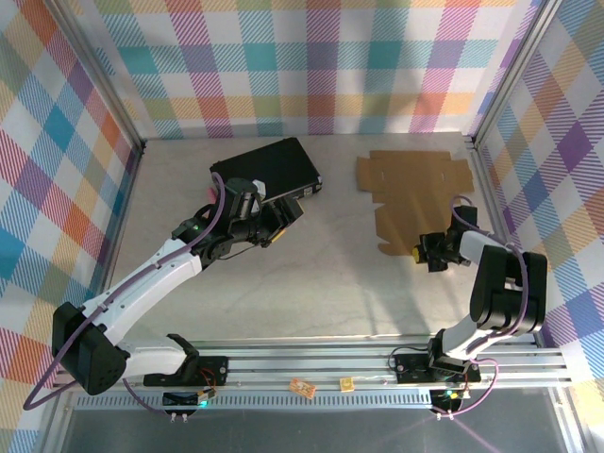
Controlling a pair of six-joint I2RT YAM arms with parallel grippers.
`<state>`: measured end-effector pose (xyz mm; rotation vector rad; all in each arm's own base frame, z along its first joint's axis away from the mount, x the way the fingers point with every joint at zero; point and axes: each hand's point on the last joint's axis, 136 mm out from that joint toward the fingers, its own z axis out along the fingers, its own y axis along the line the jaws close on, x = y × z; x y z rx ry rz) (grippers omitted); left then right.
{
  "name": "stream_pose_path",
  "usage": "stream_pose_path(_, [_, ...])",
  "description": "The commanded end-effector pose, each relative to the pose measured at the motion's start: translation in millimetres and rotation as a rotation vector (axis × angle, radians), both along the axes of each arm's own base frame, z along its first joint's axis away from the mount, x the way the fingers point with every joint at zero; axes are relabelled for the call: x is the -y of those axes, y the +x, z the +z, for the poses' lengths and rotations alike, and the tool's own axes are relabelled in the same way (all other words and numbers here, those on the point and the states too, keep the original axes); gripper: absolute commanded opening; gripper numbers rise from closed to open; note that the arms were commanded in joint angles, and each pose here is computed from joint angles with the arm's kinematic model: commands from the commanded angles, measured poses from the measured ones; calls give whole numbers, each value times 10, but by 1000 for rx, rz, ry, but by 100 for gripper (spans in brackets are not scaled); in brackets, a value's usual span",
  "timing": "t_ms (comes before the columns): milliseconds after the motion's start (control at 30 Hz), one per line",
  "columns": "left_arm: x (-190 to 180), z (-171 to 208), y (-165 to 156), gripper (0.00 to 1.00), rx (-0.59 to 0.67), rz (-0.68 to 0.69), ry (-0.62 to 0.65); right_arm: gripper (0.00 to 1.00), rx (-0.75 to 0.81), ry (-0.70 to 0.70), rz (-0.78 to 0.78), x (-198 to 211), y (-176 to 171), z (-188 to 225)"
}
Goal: Fold the paper box
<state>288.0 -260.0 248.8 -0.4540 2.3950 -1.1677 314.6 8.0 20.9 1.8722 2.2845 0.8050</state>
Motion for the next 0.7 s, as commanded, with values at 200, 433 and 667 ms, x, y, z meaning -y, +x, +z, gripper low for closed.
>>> stream_pose_path(200, [-16, 68, -46, 73, 26, 2, -11, 0, 51, -28, -39, -77, 6, 251])
stream_pose_path(433, [-2, -186, -15, 71, -57, 16, 38, 0, 21, -70, -1, -302, -304, 427])
stream_pose_path(667, [30, -251, 3, 71, -81, 13, 41, 28, 78, -276, 311, -134, 355, 768])
